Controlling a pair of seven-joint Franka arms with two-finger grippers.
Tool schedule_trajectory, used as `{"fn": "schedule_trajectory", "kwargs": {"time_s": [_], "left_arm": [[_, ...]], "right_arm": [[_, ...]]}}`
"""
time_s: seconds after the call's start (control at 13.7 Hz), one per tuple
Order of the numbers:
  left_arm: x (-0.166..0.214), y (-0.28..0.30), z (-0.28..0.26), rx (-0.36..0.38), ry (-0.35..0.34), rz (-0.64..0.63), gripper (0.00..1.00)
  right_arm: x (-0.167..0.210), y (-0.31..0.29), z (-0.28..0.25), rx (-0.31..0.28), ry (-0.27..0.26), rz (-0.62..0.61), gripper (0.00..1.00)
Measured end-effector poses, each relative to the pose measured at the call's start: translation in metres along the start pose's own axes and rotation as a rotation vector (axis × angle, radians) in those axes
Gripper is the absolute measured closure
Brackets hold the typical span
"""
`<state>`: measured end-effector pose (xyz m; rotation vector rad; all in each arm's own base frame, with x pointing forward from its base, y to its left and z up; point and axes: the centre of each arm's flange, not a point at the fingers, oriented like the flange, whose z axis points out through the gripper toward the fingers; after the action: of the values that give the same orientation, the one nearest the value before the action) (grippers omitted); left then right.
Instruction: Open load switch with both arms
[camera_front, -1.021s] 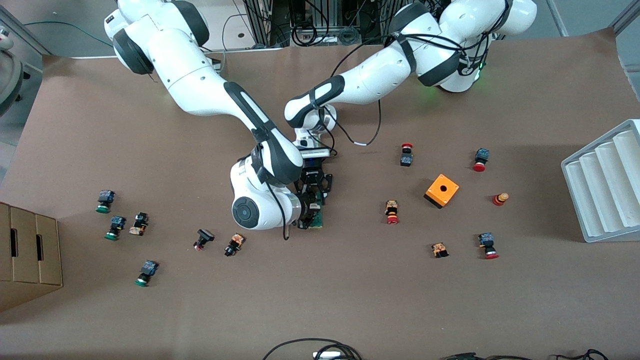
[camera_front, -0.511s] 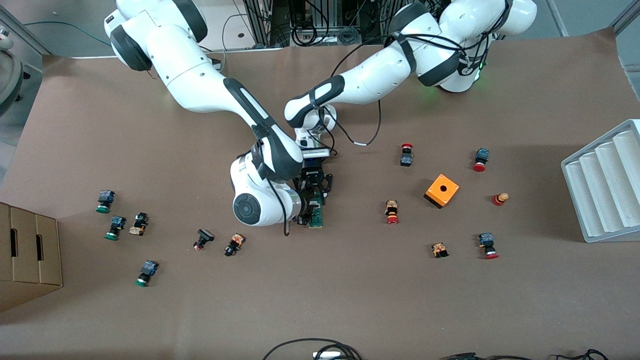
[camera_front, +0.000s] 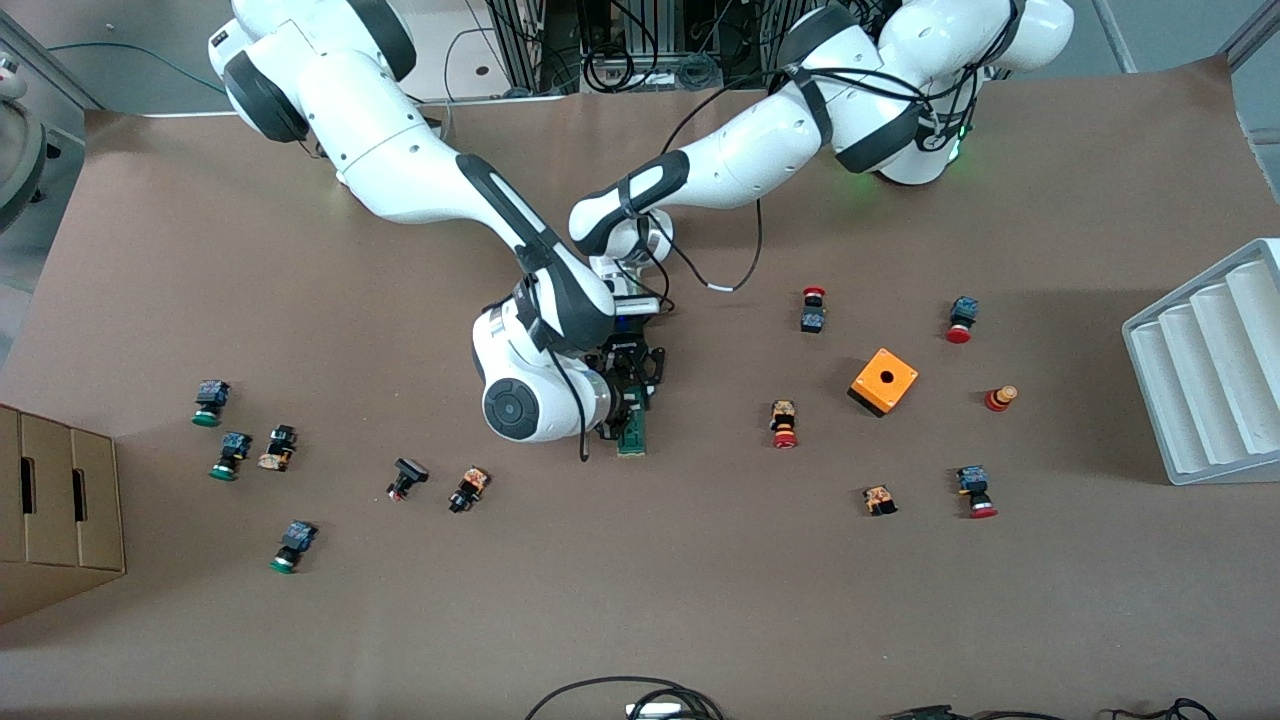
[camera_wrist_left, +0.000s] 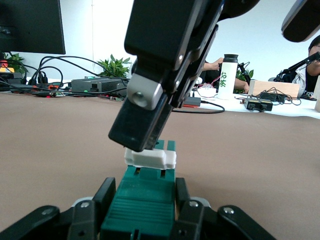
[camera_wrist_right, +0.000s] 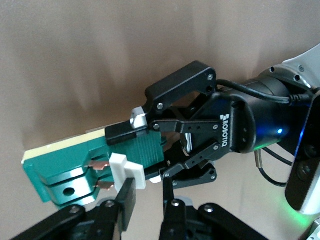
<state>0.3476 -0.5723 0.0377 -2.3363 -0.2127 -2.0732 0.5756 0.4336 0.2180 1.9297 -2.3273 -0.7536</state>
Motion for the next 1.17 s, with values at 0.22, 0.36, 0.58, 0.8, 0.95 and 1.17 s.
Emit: {"fn": "schedule_trajectory", "kwargs": {"time_s": [0.22, 0.36, 0.58, 0.8, 0.95, 1.17], "left_arm": [[0.0, 0.0, 0.0, 0.0, 0.0, 0.0, 0.45], [0.0, 0.0, 0.0, 0.0, 0.0, 0.0, 0.45], [0.0, 0.0, 0.0, 0.0, 0.0, 0.0, 0.45], [0.0, 0.0, 0.0, 0.0, 0.0, 0.0, 0.45], [0.0, 0.0, 0.0, 0.0, 0.001, 0.0, 0.45], [0.0, 0.0, 0.0, 0.0, 0.001, 0.0, 0.45]], "right_arm": [[0.002, 0.0, 0.006, 0.008, 0.004, -0.001, 0.7], [0.004, 0.0, 0.012, 0.01, 0.01, 0.0, 0.7], [0.006, 0.0, 0.017, 0.012, 0.02, -0.002, 0.7], [0.006, -0.002, 0.016, 0.017, 0.02, -0.001, 0.8], [0.008, -0.003, 0.015, 0.018, 0.019, 0.001, 0.84], [0.007, -0.003, 0.012, 0.021, 0.016, 0.001, 0.84]]}}
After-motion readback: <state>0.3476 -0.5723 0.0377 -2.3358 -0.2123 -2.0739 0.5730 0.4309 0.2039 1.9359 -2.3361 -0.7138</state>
